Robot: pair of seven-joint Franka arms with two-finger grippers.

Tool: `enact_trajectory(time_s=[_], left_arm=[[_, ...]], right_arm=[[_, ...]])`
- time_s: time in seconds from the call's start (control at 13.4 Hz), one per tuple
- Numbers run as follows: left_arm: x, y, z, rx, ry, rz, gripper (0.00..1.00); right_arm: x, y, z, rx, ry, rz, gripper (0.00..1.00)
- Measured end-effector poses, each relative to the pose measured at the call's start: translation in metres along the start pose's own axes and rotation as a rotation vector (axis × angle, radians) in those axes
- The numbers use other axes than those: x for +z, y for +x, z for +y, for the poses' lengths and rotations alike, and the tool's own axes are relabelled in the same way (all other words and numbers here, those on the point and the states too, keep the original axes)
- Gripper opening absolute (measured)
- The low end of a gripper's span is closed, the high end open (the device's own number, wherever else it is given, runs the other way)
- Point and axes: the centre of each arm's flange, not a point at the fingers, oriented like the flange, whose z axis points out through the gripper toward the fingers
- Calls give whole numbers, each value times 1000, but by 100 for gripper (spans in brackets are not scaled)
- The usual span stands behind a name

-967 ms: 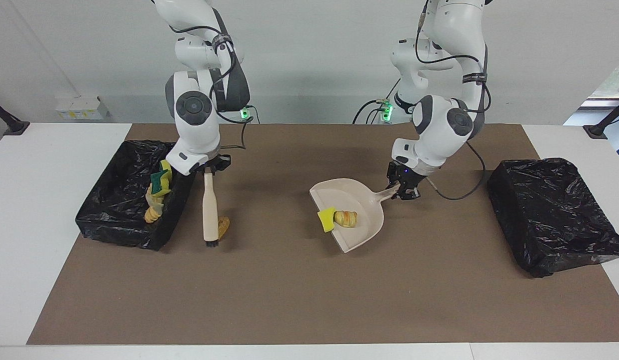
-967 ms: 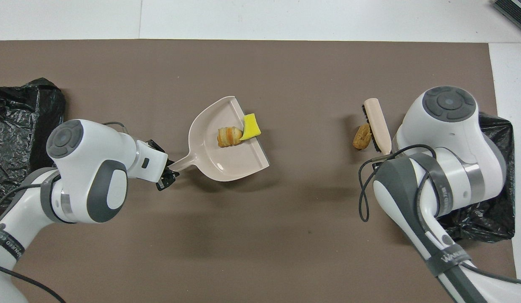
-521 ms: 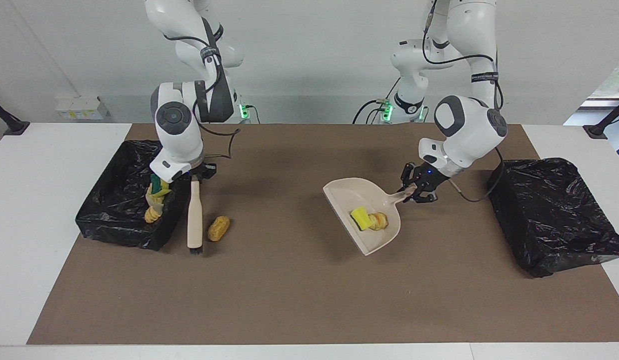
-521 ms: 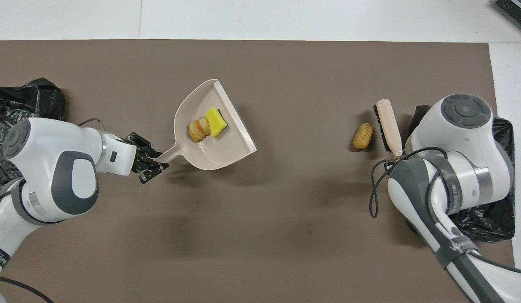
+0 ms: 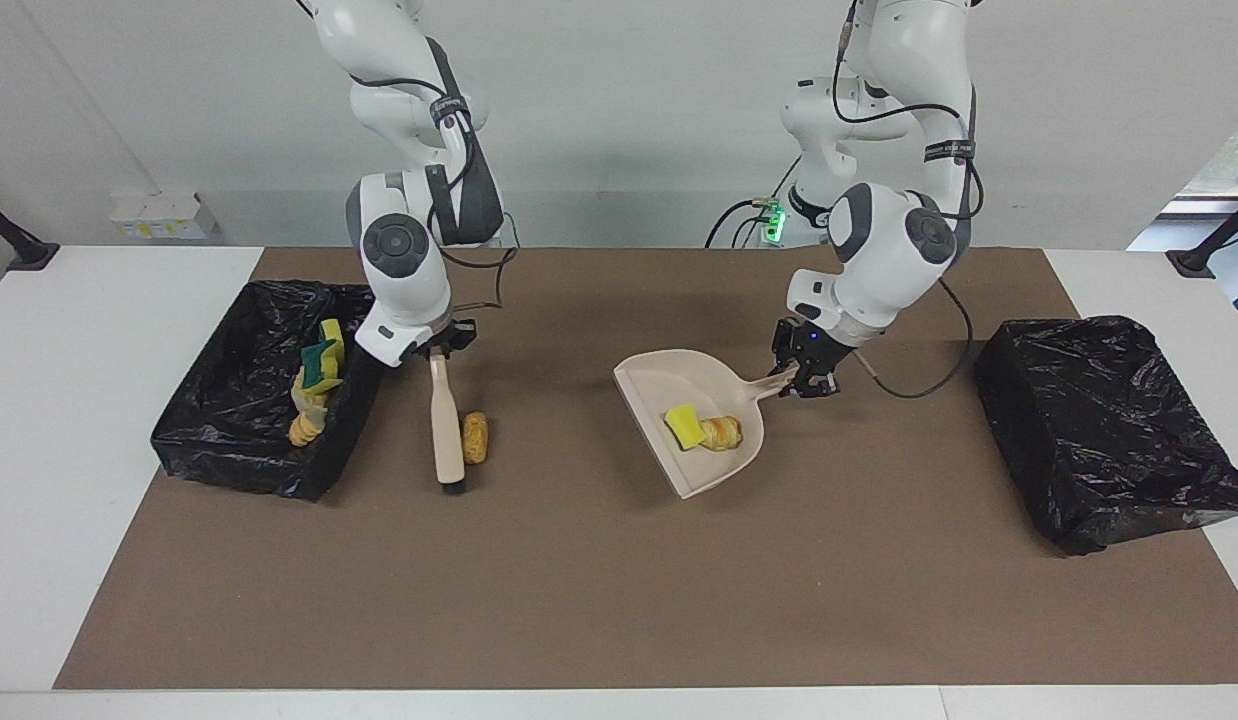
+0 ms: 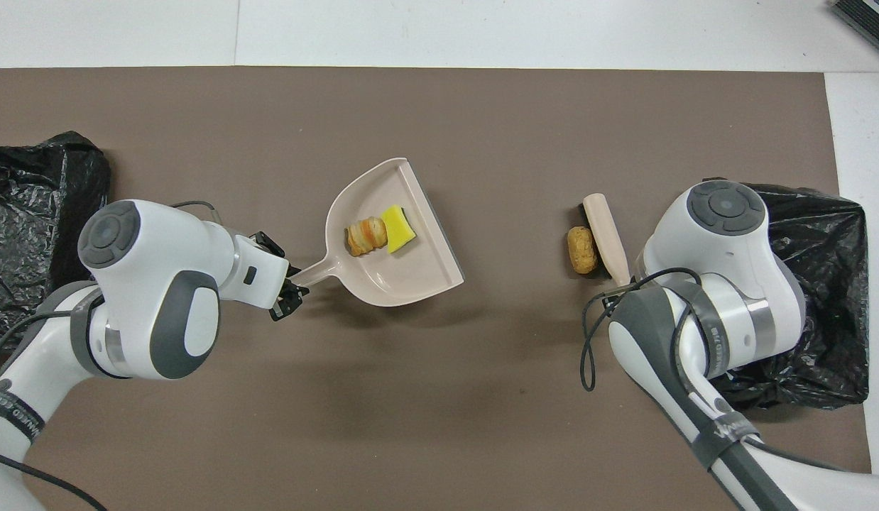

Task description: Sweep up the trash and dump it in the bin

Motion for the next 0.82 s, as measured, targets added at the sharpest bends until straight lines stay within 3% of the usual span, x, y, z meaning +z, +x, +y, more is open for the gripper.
enact_trajectory(time_s=[0.3, 0.6, 0.82], left_arm=[[7, 24, 29, -1, 17, -165, 32], [0, 40, 49, 30, 12, -323, 32], [0, 81, 76, 50, 48, -437, 32]], right_arm=[[-5, 2, -30, 59, 182, 19, 26], [-7, 3, -46, 200, 280, 4, 26], [-5, 4, -64, 243, 303, -11, 26]])
